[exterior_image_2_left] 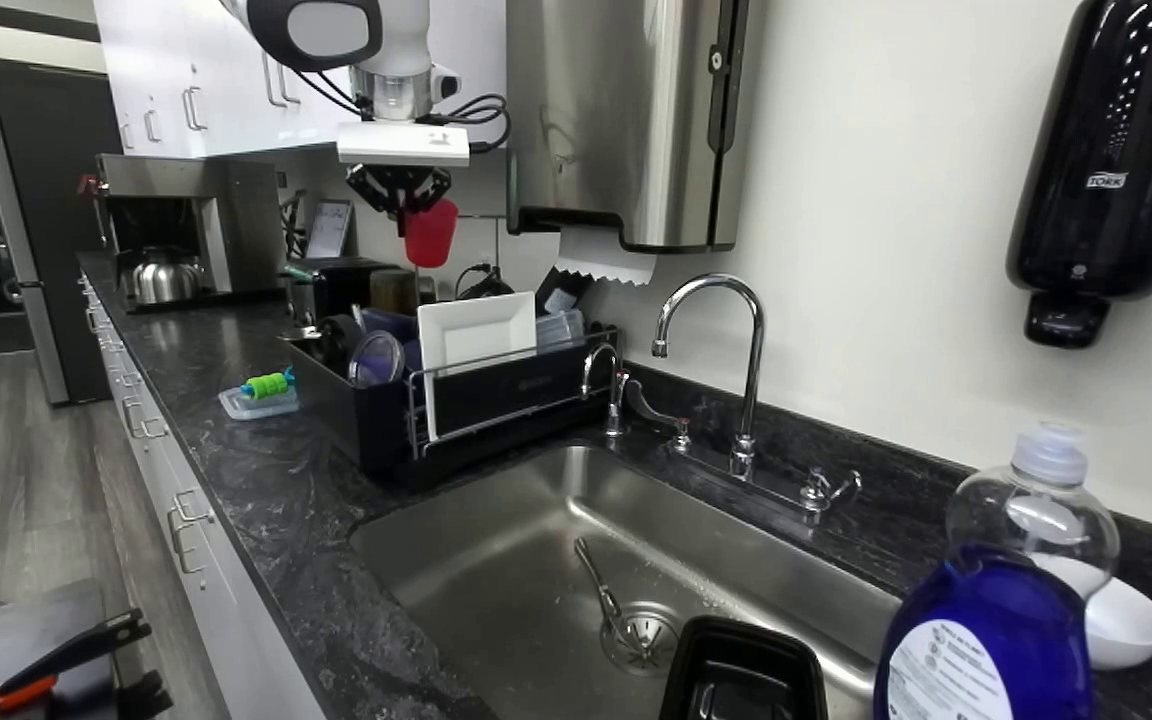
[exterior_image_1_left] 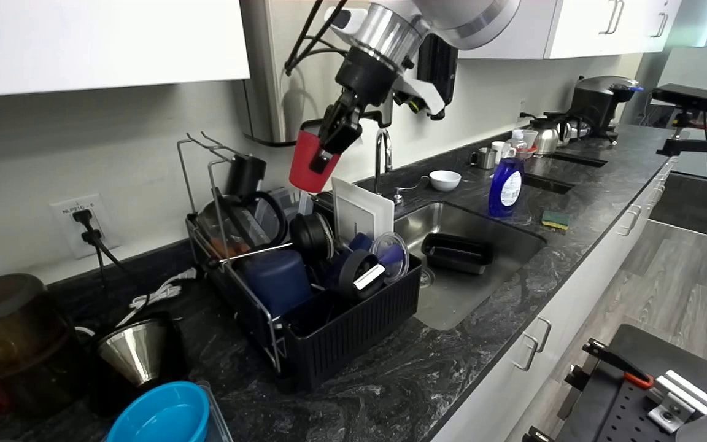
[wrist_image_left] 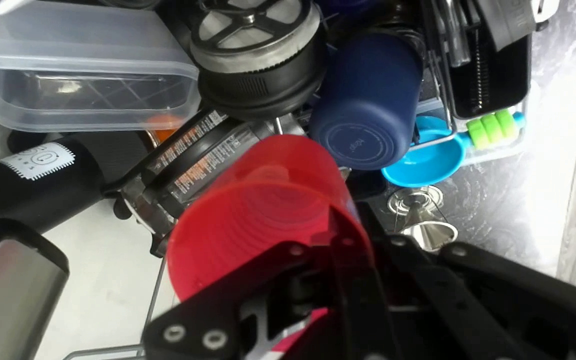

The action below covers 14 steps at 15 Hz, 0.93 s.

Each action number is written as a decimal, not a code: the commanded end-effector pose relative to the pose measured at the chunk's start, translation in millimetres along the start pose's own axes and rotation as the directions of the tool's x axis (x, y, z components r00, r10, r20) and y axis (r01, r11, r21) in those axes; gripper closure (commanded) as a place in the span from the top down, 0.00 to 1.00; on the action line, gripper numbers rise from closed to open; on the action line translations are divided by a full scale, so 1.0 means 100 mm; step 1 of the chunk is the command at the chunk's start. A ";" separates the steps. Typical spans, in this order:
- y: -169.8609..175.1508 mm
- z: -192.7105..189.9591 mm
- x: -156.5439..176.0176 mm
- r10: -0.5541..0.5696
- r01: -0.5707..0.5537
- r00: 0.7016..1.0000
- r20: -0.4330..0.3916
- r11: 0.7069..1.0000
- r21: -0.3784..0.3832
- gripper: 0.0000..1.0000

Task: Pick up the red cup from the sink and put it in the dish rack.

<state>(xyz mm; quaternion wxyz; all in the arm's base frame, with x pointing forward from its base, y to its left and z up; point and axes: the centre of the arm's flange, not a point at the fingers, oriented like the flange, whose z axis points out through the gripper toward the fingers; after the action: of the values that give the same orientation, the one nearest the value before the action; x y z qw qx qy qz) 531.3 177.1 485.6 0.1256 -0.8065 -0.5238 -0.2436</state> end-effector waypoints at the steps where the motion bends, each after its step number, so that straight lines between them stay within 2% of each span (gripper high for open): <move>1: 0.06 0.10 0.12 -0.041 0.042 0.998 0.057 0.999 -0.028 0.01; 14: -0.03 0.26 0.10 -0.029 0.013 0.975 0.218 0.997 0.072 0.01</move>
<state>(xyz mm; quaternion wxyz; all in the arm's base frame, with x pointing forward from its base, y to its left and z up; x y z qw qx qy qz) 534.8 195.6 470.1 0.0907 -0.8169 -0.5467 -0.1598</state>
